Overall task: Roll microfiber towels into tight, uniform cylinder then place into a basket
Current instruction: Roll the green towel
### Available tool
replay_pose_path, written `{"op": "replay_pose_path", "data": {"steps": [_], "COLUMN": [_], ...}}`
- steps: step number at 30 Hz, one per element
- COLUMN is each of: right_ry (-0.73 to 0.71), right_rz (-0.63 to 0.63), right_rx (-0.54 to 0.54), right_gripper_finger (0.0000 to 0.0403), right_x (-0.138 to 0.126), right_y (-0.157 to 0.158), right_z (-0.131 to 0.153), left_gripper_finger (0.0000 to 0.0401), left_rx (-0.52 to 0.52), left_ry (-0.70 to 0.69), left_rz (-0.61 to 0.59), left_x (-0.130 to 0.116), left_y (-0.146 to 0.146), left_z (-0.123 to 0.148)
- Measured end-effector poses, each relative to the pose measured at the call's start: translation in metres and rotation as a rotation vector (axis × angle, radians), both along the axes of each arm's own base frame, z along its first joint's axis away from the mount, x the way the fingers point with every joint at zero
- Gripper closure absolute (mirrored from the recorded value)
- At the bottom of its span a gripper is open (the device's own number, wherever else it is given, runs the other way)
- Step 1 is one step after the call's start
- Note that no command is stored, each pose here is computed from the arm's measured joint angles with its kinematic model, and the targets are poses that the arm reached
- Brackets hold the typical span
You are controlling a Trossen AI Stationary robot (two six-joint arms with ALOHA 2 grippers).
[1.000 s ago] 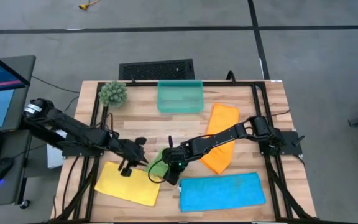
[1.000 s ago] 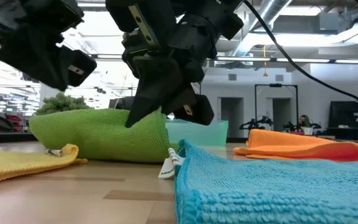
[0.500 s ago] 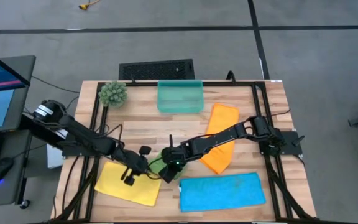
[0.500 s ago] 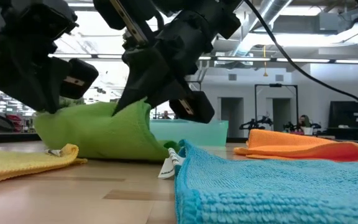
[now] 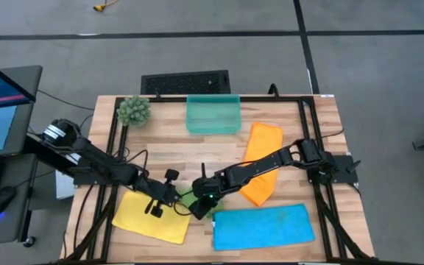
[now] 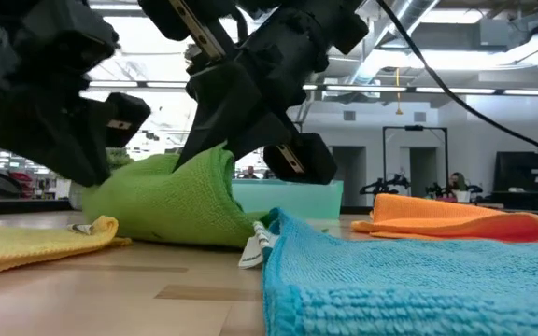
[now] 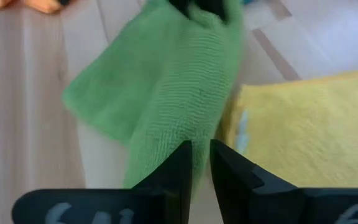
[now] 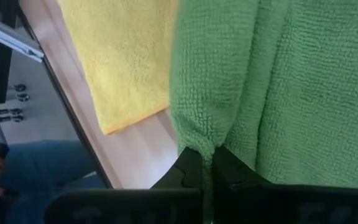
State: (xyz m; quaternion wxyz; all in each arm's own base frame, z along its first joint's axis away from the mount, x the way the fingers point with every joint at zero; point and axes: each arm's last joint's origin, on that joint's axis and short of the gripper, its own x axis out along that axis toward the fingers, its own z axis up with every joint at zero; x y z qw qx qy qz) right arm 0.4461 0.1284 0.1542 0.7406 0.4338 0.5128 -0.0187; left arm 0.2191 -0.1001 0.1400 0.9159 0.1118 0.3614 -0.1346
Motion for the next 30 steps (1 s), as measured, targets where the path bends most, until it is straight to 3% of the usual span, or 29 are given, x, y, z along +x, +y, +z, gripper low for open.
{"op": "replay_pose_path", "data": {"steps": [9, 15, 26, 30], "right_ry": [0.058, 0.056, 0.04, 0.035], "right_rz": [-0.002, 0.019, 0.096, 0.117], "right_rx": [-0.041, -0.05, -0.106, -0.118], "right_gripper_finger": [0.0388, 0.0388, 0.0388, 0.0388], "right_x": [-0.006, -0.008, -0.013, -0.014], "right_y": [0.0, 0.006, 0.018, 0.019], "right_z": [-0.004, -0.004, -0.005, -0.005], "left_gripper_finger": [0.035, 0.035, 0.035, 0.035], "left_rx": [-0.033, -0.037, -0.085, -0.072], "left_ry": [-0.017, -0.1, -0.154, -0.157], "left_rz": [0.008, 0.023, -0.168, -0.168], "left_x": [0.005, 0.006, 0.016, 0.025], "left_y": [0.005, 0.015, 0.043, 0.049], "left_z": [0.001, 0.018, 0.026, 0.02]}}
